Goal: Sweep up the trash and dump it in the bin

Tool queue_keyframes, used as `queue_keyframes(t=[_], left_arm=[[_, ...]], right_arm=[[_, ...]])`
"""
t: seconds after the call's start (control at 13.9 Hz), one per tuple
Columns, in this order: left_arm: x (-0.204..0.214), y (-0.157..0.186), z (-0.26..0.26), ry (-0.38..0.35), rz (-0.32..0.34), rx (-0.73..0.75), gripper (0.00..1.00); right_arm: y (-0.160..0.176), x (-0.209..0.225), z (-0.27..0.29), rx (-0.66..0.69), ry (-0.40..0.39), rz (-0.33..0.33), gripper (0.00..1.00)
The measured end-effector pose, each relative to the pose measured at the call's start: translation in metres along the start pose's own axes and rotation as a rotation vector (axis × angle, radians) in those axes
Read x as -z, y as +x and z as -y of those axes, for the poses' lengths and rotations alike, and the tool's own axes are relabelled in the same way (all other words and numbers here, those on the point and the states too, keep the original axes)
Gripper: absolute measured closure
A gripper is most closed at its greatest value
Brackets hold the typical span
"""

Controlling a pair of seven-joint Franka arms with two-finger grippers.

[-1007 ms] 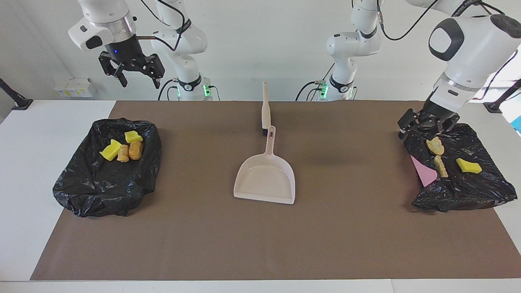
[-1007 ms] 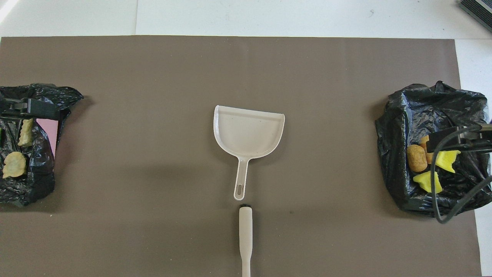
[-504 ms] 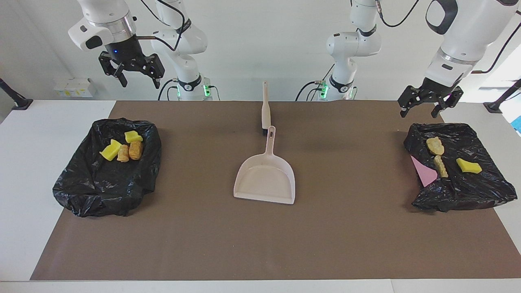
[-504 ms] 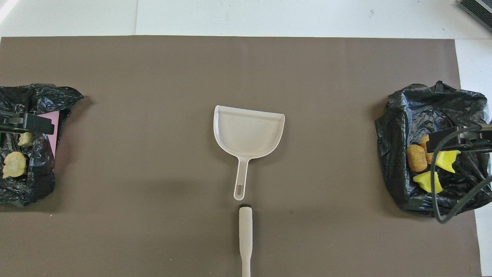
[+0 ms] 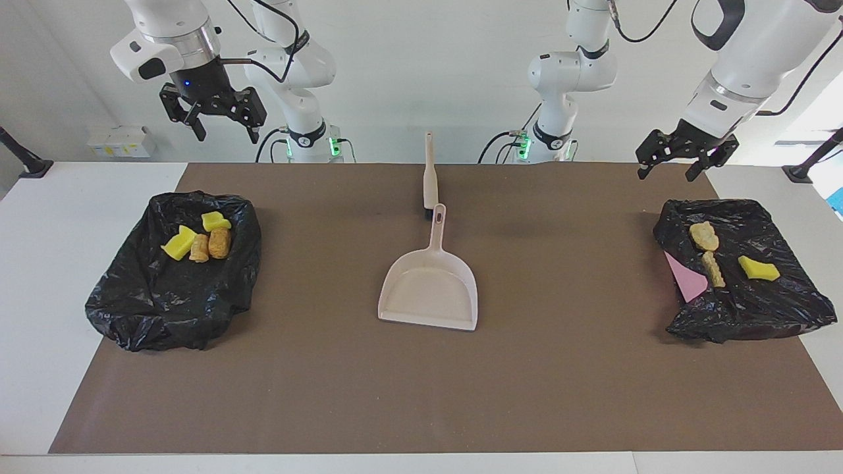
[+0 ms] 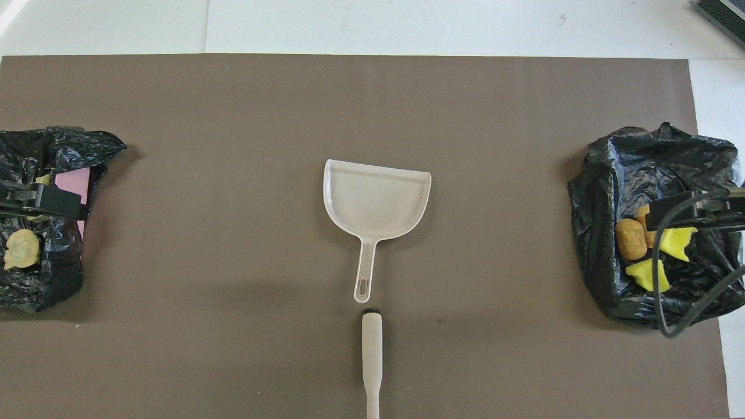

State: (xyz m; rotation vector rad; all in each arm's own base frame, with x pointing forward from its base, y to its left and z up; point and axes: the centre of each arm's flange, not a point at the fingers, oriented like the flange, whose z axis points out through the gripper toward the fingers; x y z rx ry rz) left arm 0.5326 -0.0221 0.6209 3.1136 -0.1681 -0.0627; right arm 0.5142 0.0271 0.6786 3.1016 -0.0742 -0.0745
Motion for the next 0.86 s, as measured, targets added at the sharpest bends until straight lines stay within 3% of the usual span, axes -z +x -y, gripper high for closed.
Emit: queue_keyframes(t=[0.86], left_arm=[[0.012, 0.005, -0.002, -0.013, 0.030, -0.002, 0.00]], right_arm=[[0.000, 0.000, 0.000, 0.000, 0.000, 0.000, 0.00]])
